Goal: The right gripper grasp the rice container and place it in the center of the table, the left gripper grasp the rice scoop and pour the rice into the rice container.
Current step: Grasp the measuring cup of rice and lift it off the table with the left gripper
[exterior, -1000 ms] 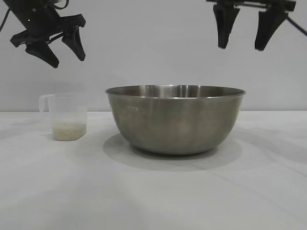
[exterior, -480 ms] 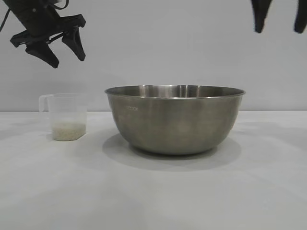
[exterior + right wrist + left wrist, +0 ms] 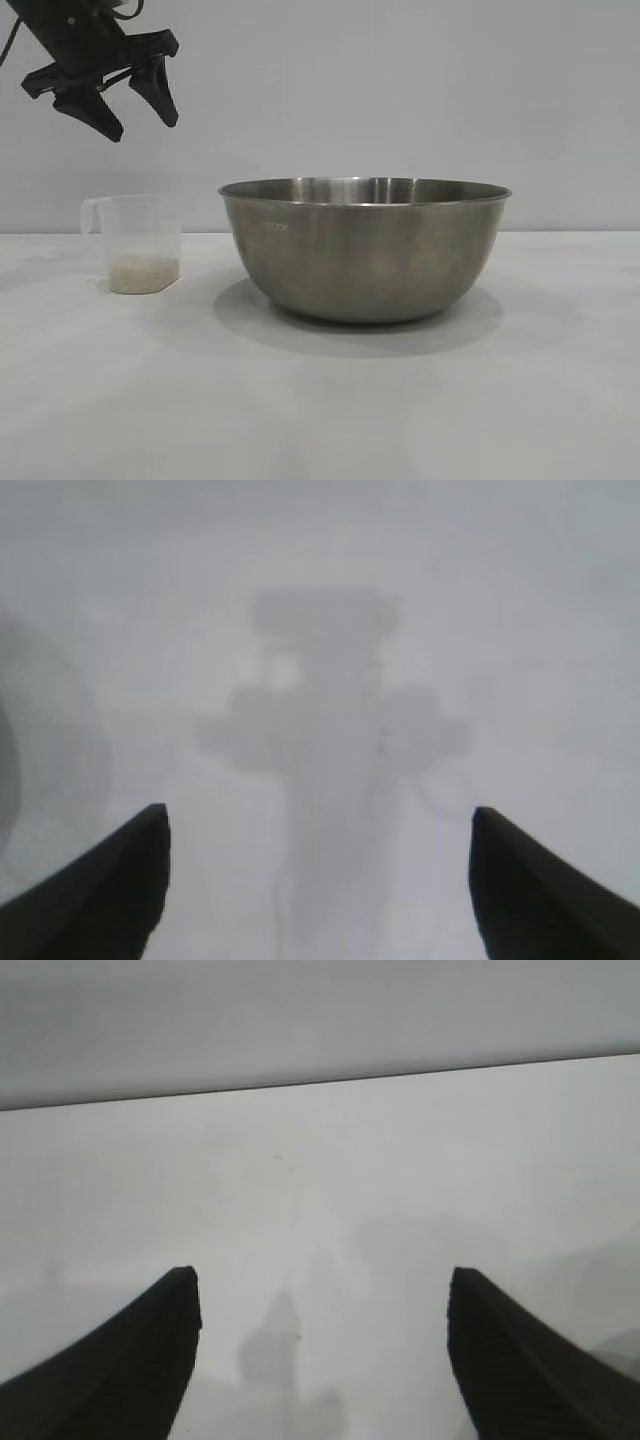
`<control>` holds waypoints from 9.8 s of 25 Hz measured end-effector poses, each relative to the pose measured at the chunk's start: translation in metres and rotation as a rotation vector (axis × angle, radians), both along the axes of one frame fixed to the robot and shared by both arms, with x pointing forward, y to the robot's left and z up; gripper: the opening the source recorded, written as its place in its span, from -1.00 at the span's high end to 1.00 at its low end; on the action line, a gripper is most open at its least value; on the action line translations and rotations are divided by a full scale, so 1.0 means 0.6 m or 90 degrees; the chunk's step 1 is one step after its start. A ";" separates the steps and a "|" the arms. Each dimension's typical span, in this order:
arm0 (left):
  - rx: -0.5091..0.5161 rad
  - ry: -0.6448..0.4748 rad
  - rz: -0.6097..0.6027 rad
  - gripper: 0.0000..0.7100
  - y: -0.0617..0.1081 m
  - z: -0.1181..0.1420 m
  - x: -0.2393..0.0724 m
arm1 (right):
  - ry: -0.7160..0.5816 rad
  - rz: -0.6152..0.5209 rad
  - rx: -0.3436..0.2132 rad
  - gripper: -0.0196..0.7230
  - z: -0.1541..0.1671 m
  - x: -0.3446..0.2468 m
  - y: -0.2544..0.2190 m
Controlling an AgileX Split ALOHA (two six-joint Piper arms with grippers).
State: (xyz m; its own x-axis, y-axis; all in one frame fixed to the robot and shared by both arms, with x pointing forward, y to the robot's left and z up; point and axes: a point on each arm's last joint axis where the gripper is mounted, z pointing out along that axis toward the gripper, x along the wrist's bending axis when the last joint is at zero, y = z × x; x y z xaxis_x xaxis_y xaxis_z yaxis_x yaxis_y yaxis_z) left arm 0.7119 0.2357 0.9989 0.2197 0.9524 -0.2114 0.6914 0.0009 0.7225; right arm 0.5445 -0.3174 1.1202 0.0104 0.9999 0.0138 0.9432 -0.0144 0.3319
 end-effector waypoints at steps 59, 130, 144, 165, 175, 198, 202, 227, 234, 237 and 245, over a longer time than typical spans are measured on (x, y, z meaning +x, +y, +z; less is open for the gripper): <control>0.000 0.001 -0.001 -0.53 0.000 0.000 0.000 | -0.438 -0.019 -0.005 -0.46 -0.128 -0.525 0.037; 0.000 0.001 -0.001 -0.53 0.000 0.000 0.000 | -0.438 0.046 0.015 -0.46 -0.128 -0.526 0.035; 0.000 0.001 -0.001 -0.53 0.000 0.000 0.000 | -0.438 0.046 0.015 -0.46 -0.128 -0.526 0.035; -0.003 0.012 -0.007 -0.53 -0.002 -0.002 -0.002 | -0.438 0.046 0.015 -0.46 -0.128 -0.526 0.035; 0.022 0.023 -0.032 -0.53 -0.001 -0.017 -0.010 | -0.438 0.046 0.015 -0.46 -0.128 -0.526 0.035; 0.062 0.038 -0.070 -0.53 0.006 0.016 -0.086 | -0.438 0.046 0.015 -0.46 -0.128 -0.526 0.035; 0.052 0.039 -0.057 -0.53 0.010 0.033 -0.121 | -0.438 0.046 0.015 -0.46 -0.128 -0.526 0.035; 0.086 -0.098 0.067 -0.53 0.013 -0.026 -0.384 | -0.438 0.046 0.015 -0.46 -0.128 -0.526 0.035; 0.133 -0.191 0.058 -0.53 -0.008 -0.059 -0.425 | -0.438 0.046 0.015 -0.46 -0.128 -0.526 0.035; 0.135 -0.239 0.071 -0.53 -0.007 -0.066 -0.441 | -0.438 0.046 0.015 -0.46 -0.128 -0.526 0.035; 0.103 -0.344 0.055 -0.53 0.003 -0.094 -0.476 | -0.438 0.046 0.015 -0.46 -0.128 -0.526 0.035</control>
